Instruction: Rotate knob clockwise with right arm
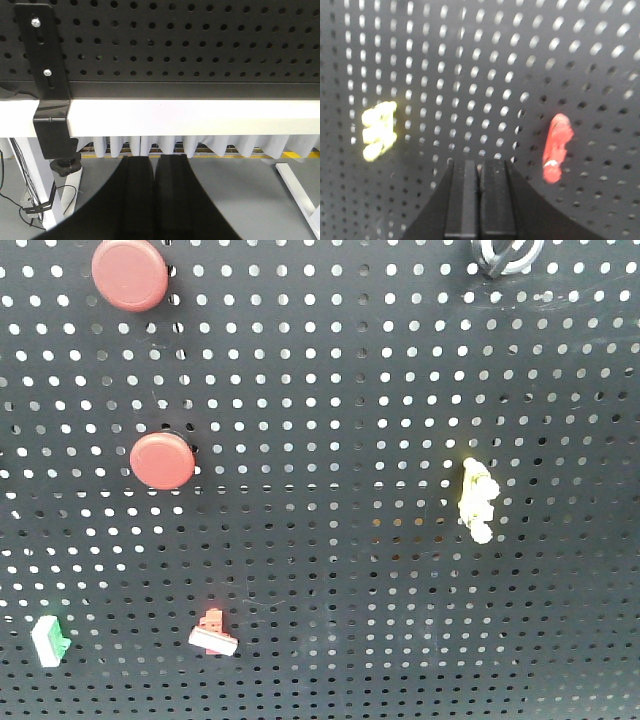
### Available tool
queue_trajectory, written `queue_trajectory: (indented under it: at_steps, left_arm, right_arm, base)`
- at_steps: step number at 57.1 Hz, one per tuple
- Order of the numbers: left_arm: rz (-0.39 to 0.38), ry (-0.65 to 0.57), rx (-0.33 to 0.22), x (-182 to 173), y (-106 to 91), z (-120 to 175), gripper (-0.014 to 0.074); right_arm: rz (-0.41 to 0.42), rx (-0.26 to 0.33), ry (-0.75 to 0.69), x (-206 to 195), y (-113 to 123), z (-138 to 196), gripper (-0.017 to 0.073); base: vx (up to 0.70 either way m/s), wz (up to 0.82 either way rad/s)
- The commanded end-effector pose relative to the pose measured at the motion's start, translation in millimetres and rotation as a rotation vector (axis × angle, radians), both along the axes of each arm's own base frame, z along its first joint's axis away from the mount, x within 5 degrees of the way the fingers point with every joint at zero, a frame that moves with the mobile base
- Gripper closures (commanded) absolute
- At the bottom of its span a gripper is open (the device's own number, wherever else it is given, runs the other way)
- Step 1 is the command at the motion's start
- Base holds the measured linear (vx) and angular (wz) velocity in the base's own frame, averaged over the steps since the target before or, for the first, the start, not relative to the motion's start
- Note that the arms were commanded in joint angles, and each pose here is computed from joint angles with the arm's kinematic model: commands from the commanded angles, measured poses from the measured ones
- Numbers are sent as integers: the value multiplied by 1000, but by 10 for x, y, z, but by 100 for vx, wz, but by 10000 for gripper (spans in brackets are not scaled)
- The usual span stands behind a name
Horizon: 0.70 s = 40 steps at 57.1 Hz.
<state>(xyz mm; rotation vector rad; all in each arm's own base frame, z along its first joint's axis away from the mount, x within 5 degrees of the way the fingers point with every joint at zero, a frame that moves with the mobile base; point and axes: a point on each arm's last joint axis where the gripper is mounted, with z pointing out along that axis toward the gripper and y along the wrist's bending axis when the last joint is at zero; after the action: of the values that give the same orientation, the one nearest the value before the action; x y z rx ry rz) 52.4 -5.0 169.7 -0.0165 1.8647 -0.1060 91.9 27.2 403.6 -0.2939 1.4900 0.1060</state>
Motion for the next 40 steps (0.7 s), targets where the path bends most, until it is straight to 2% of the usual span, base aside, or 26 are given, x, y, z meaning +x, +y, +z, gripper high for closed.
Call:
queue_trajectory:
  at_steps: [1,13,18,24,28,31,35,40]
  left_arm:
    - [12,-75,-14,14,6,38,600]
    - [12,-75,-14,14,6,38,600]
    - [12,-75,-14,14,6,38,600]
    - [12,-75,-14,14,6,38,600]
    - [12,-75,-14,14,6,38,600]
    - [12,-75,-14,14,6,38,600]
    - [12,-75,-14,14,6,38,600]
    - [12,-75,-14,14,6,38,600]
  right_arm:
    - [14,-26,-68,-16,7,114,573]
    - [17,-20,-63,-16,10,110,571]
    - [14,-44,-43,-21,1,88,571]
    - [55,26,99,-27,35,-19,571]
    - [106,30,231,-30,103,-158,571]
    - [171,-14,293,-34,183,-301,571]
    - [271,-75,324,-39,296,-513,571]
    - [366,-102,300,-24,409,-784,571]
  base:
    - [0,0]
    - [0,0]
    - [0,0]
    - [0,0]
    - [0,0]
    - [0,0]
    - [0,0]
    - [0,0]
